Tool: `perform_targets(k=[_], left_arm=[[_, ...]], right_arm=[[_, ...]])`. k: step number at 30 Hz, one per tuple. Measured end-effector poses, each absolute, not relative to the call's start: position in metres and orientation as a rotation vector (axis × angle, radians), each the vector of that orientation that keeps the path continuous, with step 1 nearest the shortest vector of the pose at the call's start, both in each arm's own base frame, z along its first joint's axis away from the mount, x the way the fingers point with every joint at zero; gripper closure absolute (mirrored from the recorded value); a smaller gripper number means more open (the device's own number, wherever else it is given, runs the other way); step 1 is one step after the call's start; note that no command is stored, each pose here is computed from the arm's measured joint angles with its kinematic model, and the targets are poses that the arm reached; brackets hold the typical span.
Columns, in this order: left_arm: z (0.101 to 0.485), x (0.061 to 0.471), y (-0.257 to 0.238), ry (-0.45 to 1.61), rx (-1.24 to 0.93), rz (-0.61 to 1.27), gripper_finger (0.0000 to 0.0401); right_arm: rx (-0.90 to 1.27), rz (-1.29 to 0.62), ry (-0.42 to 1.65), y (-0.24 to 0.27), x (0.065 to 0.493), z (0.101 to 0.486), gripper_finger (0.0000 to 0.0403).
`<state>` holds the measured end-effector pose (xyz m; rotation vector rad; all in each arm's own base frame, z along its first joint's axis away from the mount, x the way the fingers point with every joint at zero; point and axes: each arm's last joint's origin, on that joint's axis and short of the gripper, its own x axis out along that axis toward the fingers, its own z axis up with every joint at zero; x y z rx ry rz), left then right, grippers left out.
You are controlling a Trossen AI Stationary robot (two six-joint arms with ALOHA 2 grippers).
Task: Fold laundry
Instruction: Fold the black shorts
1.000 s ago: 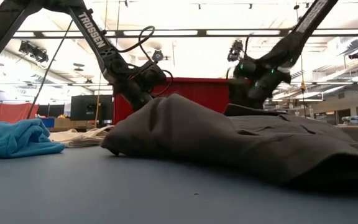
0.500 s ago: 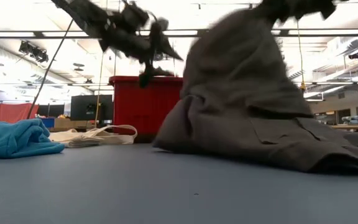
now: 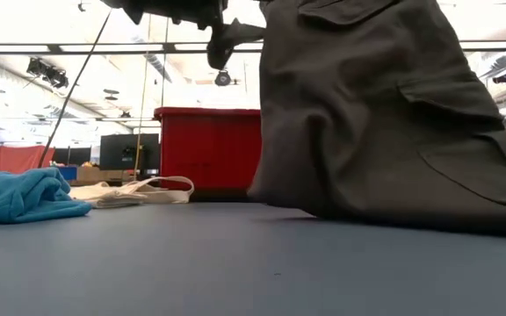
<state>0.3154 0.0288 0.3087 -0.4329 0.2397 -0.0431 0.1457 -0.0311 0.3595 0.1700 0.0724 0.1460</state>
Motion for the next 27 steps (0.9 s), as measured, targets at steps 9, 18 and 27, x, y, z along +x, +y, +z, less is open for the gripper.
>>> perform_targets(k=[9,18,27], left_arm=[[0.308,0.314,0.042,0.220,-0.298,0.107,0.0044],[0.328,0.314,0.063,0.114,-0.181,0.124,0.0006],[0.337,0.319,0.077,-0.001,-0.140,0.004,0.0007]], right_arm=[[0.235,0.169,0.048,-0.022,0.154,0.362,0.0380],[0.231,0.178,0.035,-0.014,0.156,0.364,0.0380],[0.168,0.255,-0.011,-0.007,0.159,0.368,0.0380]])
